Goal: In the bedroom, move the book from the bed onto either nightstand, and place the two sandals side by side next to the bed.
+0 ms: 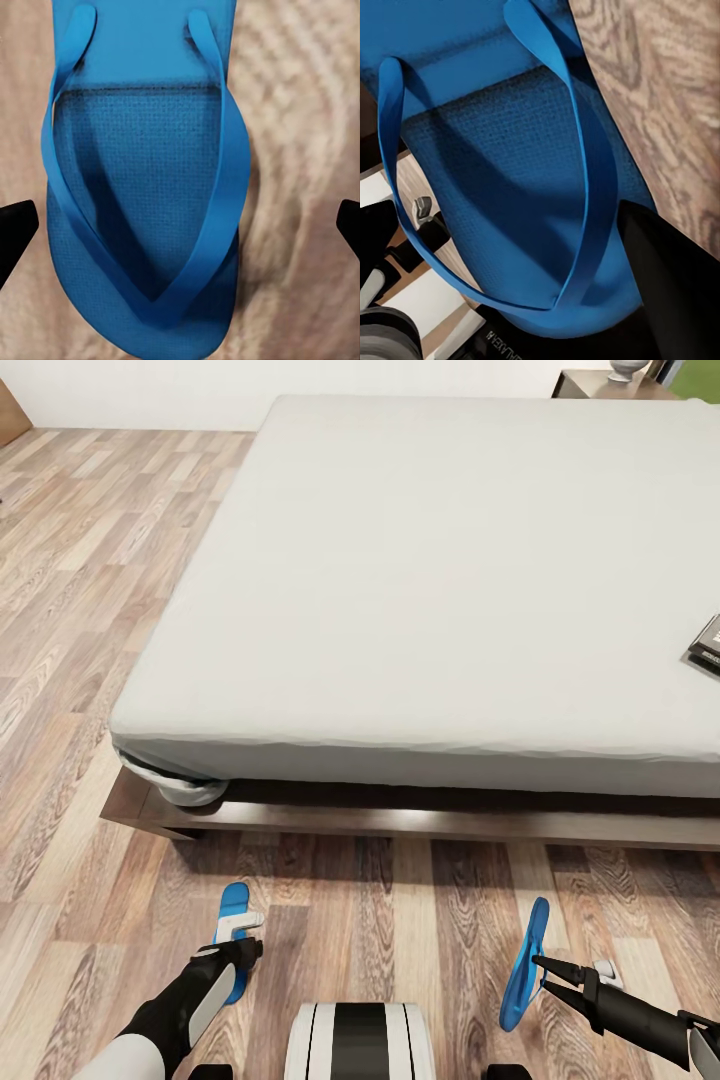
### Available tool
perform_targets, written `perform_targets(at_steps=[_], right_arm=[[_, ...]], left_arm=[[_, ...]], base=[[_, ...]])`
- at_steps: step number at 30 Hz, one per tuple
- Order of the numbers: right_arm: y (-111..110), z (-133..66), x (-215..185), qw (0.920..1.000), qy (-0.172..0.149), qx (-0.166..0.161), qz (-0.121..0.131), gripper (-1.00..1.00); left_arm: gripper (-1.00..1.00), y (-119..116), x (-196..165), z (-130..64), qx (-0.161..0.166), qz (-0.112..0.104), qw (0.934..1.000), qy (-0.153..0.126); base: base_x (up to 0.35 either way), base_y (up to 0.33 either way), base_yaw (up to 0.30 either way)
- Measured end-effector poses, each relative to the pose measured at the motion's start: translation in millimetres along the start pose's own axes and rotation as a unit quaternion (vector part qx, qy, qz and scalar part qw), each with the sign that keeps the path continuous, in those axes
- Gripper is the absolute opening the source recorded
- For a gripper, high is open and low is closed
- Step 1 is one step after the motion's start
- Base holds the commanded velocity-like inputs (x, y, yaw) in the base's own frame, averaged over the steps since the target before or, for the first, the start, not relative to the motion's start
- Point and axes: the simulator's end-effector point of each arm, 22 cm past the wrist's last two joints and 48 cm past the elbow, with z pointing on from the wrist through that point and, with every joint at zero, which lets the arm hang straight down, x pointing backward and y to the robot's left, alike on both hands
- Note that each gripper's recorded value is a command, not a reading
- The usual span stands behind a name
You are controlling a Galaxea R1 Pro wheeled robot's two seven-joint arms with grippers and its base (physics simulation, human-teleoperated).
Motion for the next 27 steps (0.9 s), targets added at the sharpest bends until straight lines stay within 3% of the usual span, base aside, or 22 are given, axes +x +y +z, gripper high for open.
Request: perform_targets(at_steps=[6, 23, 27], right_arm=[[0.2, 0.0, -0.1, 1.0, 0.0, 0.0, 0.0, -1.0], [28.9, -7.8, -9.2, 0.9994, -0.012, -0.02, -0.025, -1.0], [31.8, -8.6, -9.7, 0.9993, -0.013, -0.021, -0.028, -1.0]], left_arm=[[1.0, 0.4, 0.8, 0.1, 0.0, 0.0, 1.0, 0.002], [1.0, -0.8, -33.2, -23.3, 0.007, -0.007, 0.9994, -0.033], [1.0, 12.8, -48.6, -26.7, 0.007, -0.007, 0.9989, -0.047]], base=[[0.0, 0.0, 0.0], [0.0, 0.0, 0.0], [0.0, 0.0, 0.0]])
